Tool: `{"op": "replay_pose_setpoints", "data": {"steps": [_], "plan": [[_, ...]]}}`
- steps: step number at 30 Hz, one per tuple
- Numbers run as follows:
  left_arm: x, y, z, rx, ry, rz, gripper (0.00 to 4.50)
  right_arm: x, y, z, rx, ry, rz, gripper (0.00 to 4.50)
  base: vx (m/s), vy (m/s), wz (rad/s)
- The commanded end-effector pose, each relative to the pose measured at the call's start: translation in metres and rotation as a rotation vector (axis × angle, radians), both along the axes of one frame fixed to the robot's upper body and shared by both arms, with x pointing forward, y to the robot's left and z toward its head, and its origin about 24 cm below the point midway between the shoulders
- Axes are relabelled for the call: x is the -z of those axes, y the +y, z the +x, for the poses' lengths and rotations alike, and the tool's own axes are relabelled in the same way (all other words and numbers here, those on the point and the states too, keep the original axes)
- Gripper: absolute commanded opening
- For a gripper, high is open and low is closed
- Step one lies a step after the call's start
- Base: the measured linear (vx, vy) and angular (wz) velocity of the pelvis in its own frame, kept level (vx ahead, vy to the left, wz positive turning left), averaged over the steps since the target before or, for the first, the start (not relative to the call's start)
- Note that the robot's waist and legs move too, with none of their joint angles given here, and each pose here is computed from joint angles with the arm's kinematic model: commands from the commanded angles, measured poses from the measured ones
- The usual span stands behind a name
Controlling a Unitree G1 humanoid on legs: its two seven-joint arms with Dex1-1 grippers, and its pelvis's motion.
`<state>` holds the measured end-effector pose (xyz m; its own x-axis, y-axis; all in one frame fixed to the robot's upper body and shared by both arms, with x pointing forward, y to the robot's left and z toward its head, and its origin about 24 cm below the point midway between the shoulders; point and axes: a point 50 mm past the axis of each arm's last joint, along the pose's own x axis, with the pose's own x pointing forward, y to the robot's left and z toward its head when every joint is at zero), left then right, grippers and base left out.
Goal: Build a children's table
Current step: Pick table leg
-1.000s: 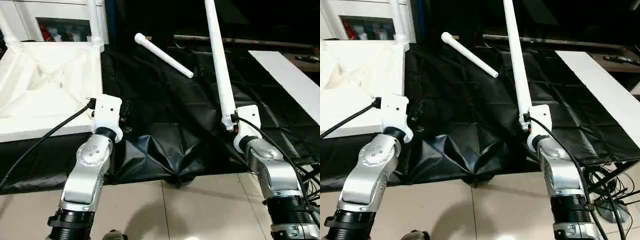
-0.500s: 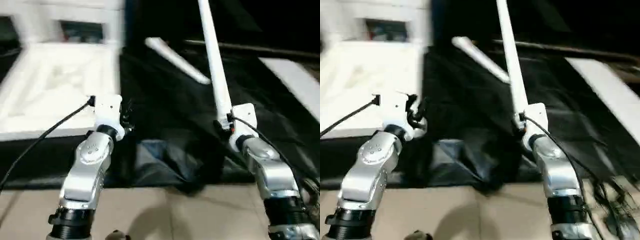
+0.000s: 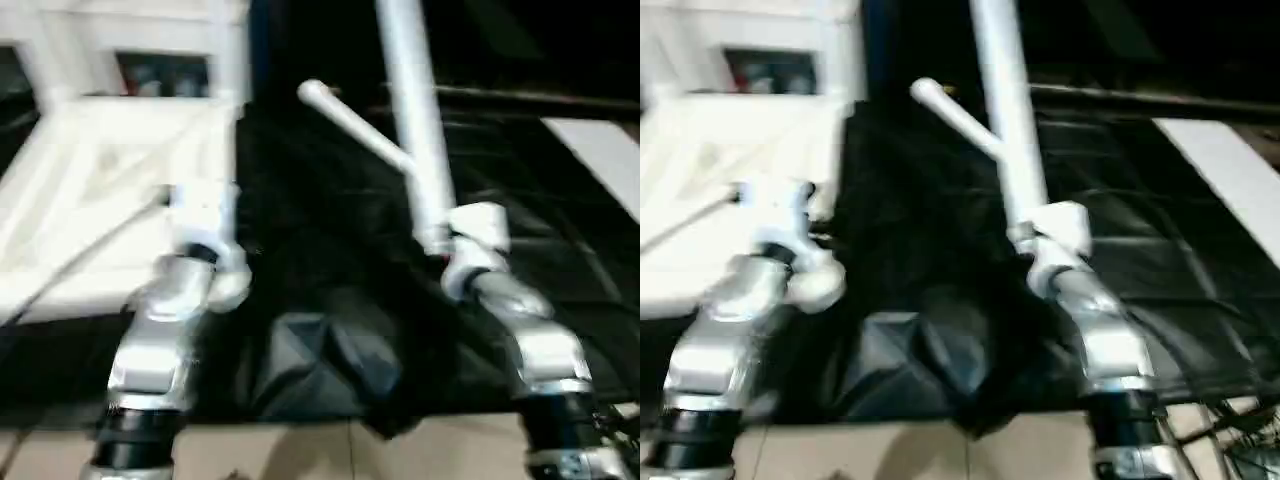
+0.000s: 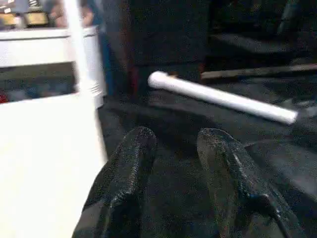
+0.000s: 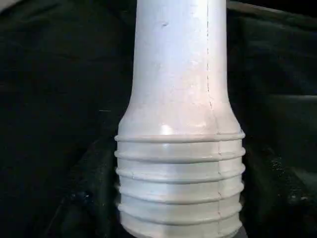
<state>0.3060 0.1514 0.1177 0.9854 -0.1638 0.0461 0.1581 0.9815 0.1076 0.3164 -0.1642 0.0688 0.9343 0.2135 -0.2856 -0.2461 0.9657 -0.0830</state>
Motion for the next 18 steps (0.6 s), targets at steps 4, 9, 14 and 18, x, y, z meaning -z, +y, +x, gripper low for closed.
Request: {"op": "replay_pose_setpoints", "data": {"steps": [4,9,14,18], "plan": [[0.002,-0.004,-0.003,0.002,0.013,0.011,1.89,-0.004,-0.005,0.003,0.012,-0.022,-0.009,2.74,0.054,-0.068,-0.09],[0.004,0.003,-0.004,-0.042,0.012,-0.001,1.89,-0.002,-0.002,0.004,0.007,-0.015,-0.016,2.74,0.093,0.061,-0.01],[0.003,0.006,0.000,-0.071,0.017,0.046,1.89,0.001,-0.004,0.003,0.003,-0.002,-0.078,2.74,0.031,0.029,0.01],[0.004,0.004,0.003,-0.073,0.021,0.050,1.89,0.001,-0.002,0.003,0.009,-0.003,-0.079,2.74,-0.075,-0.039,0.46]]}}
